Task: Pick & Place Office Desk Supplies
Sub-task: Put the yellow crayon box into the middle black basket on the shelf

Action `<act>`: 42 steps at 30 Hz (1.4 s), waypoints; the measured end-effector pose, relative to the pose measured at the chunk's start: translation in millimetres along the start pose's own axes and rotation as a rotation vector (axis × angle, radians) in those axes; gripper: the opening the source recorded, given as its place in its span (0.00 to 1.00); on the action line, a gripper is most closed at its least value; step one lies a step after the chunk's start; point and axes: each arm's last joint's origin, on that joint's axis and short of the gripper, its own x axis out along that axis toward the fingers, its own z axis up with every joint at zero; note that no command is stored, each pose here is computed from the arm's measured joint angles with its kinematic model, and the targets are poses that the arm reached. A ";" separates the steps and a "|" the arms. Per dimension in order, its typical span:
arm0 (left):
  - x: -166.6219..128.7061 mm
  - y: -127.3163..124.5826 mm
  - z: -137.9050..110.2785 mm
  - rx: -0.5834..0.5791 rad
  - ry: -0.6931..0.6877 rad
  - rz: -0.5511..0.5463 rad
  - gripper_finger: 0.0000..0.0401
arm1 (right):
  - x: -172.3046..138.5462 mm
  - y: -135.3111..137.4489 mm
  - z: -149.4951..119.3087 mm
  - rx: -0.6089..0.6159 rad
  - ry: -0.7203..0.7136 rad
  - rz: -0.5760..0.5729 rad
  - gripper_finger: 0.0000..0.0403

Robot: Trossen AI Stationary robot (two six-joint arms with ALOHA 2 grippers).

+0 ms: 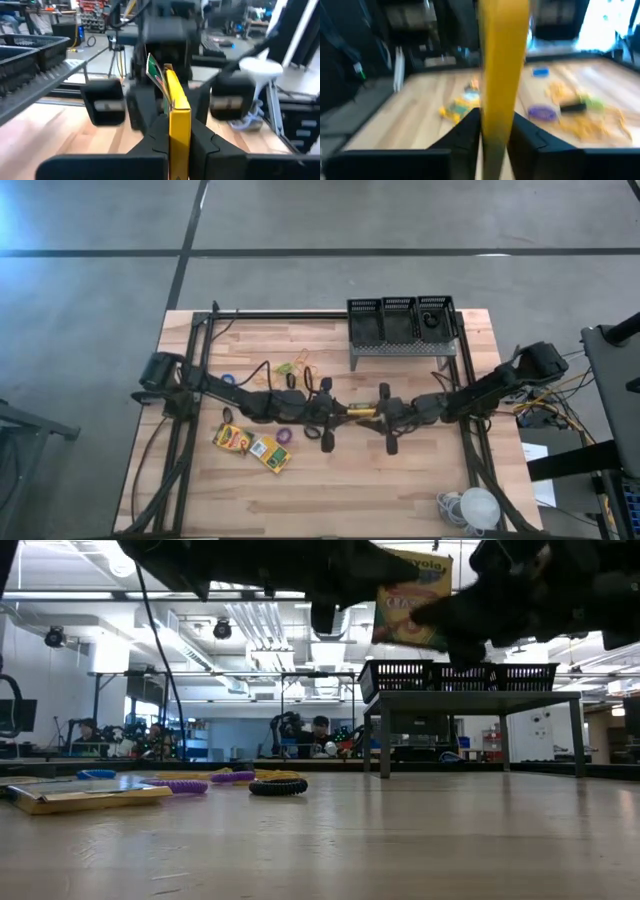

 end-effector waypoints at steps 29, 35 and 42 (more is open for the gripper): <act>20.8 73.6 49.5 -0.105 -0.125 -0.008 0.08 | -81.4 2.3 56.3 0.052 0.056 -0.396 0.39; 27.5 73.3 52.3 -0.068 -0.124 -0.036 0.09 | -90.6 2.9 81.0 -0.008 0.078 -0.413 0.39; 28.4 71.9 49.8 -0.066 -0.129 -0.051 0.09 | -79.4 7.7 96.3 -0.040 0.023 -0.254 0.40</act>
